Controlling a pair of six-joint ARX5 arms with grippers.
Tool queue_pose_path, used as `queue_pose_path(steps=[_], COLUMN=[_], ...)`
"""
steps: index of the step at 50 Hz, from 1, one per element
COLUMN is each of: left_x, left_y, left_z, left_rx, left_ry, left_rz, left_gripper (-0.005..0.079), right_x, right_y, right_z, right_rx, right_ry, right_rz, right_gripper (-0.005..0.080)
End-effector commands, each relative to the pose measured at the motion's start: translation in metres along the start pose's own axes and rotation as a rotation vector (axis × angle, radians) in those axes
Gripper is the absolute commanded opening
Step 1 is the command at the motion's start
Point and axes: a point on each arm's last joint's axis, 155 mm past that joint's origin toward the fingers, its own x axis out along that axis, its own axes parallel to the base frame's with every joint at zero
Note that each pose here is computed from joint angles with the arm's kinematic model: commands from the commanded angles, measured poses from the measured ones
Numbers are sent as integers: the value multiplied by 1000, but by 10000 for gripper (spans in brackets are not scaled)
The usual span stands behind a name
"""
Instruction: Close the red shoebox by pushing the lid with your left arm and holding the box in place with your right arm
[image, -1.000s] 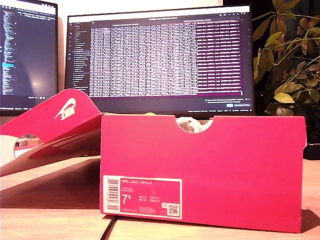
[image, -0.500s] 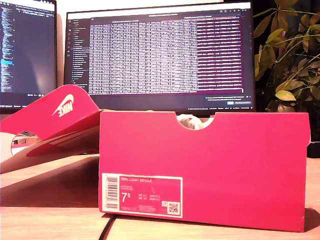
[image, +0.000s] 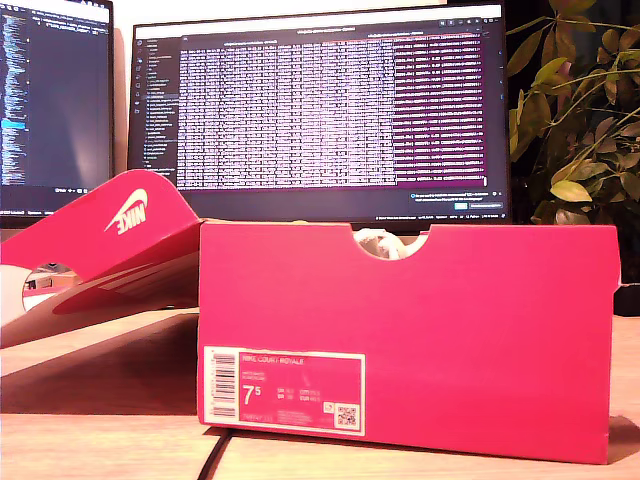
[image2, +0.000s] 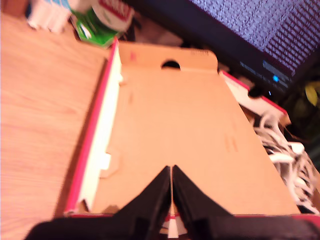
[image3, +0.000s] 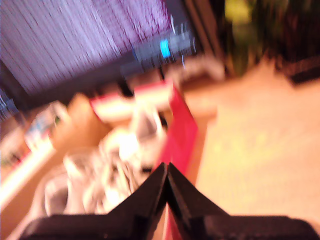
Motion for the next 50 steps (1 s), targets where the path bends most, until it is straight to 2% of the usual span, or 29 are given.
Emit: queue_pose_path(steps=[1, 20, 40, 50], left_x=[0, 25, 62, 73], left_y=[-8, 14, 53, 78], left_z=[12, 40, 61, 60], left_rx=[16, 55, 12, -29], left_ry=[-11, 100, 319, 405], left_rz=[-10, 110, 169, 202], left_gripper=[-19, -19, -19, -19], right_x=[3, 46, 87, 101], right_y=[6, -4, -5, -4], right_z=[6, -9, -40, -49], right_rx=[-28, -86, -47, -33], right_ry=[19, 228, 349, 382], right_rz=[17, -16, 56, 91], right_gripper=[-12, -12, -12, -12])
